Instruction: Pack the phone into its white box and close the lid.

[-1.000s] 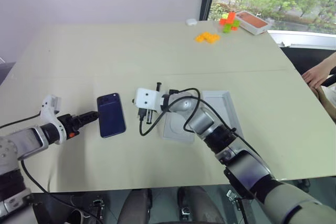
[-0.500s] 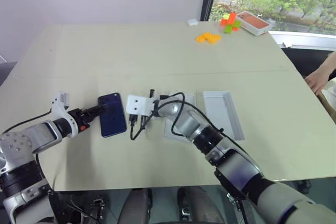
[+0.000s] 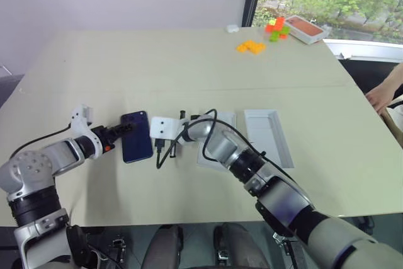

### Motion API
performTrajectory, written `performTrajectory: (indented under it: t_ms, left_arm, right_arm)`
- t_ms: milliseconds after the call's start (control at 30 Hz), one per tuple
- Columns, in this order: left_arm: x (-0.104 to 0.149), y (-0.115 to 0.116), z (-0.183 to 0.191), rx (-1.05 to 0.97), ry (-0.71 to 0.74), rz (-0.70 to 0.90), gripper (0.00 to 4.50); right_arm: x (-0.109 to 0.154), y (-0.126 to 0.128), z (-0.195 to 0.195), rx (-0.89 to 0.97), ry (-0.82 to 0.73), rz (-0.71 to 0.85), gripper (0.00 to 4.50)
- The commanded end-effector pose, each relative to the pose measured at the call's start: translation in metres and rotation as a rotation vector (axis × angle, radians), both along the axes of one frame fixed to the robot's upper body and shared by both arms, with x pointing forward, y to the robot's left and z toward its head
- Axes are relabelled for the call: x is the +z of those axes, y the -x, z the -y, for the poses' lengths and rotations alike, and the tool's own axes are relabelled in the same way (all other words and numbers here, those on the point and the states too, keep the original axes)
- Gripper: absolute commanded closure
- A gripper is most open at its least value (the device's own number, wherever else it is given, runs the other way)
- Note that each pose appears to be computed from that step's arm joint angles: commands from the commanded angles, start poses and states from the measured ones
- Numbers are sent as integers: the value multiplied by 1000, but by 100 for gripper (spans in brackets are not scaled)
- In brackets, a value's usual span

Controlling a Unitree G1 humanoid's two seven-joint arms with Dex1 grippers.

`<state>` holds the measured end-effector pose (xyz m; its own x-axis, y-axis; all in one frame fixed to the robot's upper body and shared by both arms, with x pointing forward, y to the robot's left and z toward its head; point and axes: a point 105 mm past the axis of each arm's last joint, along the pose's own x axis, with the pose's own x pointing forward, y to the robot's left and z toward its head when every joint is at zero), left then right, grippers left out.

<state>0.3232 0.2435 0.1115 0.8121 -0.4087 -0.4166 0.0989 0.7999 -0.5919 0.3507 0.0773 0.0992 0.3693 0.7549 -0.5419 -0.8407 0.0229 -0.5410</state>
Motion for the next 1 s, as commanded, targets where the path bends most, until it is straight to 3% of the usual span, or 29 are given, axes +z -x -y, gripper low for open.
performTrajectory:
  t_ms: [33, 433, 833, 1000]
  left_arm:
    - [-22, 5, 25, -105, 7, -91, 53]
    - [-24, 8, 59, -263, 12, -82, 53]
    - [-26, 12, 41, -231, -12, -117, 53]
    - [-23, 9, 57, -260, 72, -118, 53]
  right_arm:
    - [-5, 6, 0, 20, 18, -14, 450]
    - [-1, -7, 24, -45, 18, -21, 450]
    - [-5, -23, 35, -83, 73, 73, 450]
    - [-9, -19, 32, -60, 80, 72, 450]
